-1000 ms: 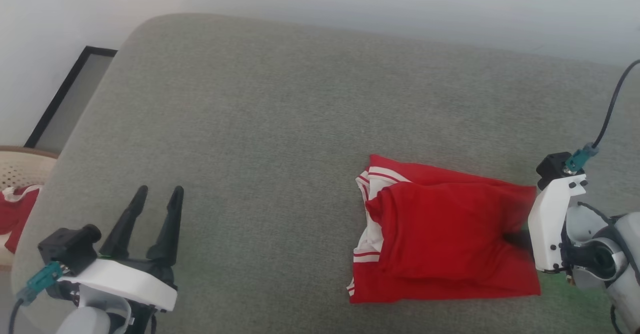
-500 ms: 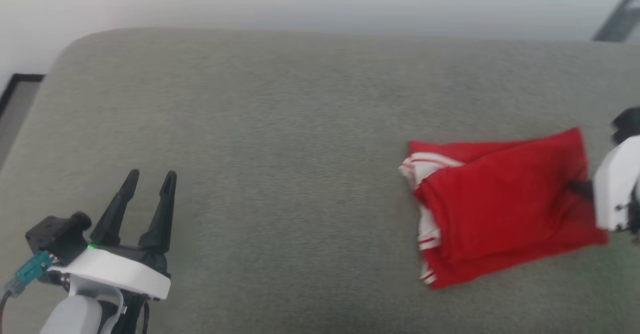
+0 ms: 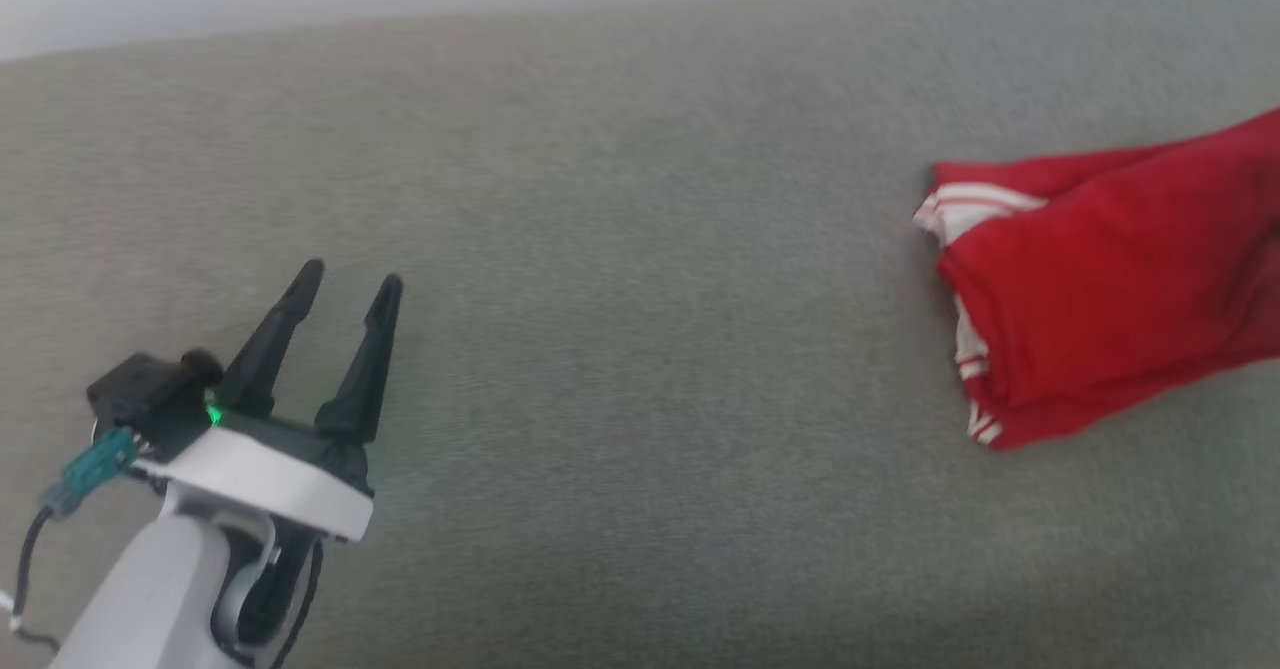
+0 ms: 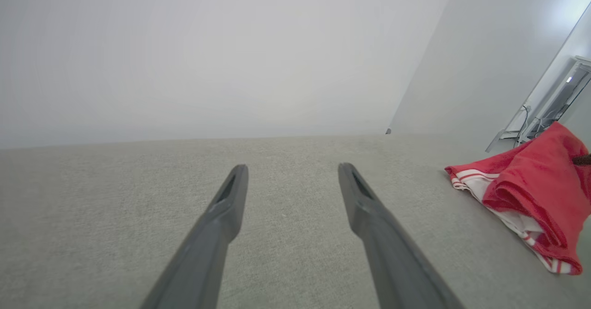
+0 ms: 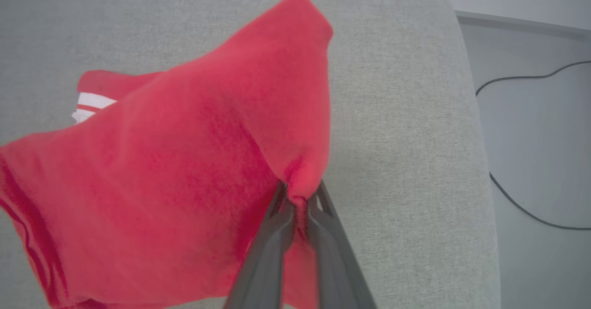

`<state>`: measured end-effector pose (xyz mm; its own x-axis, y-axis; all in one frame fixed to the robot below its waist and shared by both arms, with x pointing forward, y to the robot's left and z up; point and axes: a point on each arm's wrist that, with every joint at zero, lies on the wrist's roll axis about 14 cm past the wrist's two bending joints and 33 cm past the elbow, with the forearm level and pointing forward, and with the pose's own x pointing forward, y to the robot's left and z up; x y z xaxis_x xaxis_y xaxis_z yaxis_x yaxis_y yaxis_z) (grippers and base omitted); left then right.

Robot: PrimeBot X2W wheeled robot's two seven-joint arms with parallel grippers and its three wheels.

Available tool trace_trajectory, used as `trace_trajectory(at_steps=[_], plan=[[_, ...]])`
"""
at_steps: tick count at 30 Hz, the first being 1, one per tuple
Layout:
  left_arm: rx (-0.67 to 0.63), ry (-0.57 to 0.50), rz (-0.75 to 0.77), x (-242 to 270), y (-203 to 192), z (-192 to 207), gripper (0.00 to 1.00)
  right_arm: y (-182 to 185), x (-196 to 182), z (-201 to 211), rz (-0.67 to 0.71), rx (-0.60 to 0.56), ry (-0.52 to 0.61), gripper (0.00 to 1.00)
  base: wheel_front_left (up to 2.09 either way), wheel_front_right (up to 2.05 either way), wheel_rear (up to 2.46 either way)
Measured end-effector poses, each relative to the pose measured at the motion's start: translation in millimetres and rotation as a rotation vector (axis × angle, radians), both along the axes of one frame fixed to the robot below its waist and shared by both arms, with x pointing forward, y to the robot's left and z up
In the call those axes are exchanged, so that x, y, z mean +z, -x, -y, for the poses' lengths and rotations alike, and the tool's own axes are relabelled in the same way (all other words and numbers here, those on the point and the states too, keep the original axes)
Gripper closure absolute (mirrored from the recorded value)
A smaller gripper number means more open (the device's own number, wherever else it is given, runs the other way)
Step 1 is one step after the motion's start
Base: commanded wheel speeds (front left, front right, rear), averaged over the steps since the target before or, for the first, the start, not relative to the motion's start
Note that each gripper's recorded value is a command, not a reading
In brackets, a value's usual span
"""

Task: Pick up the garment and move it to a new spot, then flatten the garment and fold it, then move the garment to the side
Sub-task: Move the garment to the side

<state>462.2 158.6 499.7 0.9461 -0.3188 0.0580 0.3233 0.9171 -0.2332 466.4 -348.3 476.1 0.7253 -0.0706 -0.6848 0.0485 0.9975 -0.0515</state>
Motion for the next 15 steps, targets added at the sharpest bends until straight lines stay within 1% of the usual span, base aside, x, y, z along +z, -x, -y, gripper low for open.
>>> trace_trajectory(at_steps=[7, 11, 15], plan=[[-0.138, 0.007, -0.005, -12.7, -28.7, 47.5, 0.0, -0.7, 5.9, 52.0, 0.034, -0.111, 0.091, 1.0, 0.0, 0.0, 0.0], [-0.215, 0.011, -0.009, -21.6, -41.8, 74.2, 0.0, -3.1, 12.2, 80.0, 0.065, -0.159, 0.165, 1.0, 0.0, 0.0, 0.0], [-0.28, 0.016, -0.015, -31.1, -52.4, 95.9, 0.0, -2.8, 10.5, 101.1, 0.067, -0.192, 0.223, 1.0, 0.0, 0.0, 0.0]])
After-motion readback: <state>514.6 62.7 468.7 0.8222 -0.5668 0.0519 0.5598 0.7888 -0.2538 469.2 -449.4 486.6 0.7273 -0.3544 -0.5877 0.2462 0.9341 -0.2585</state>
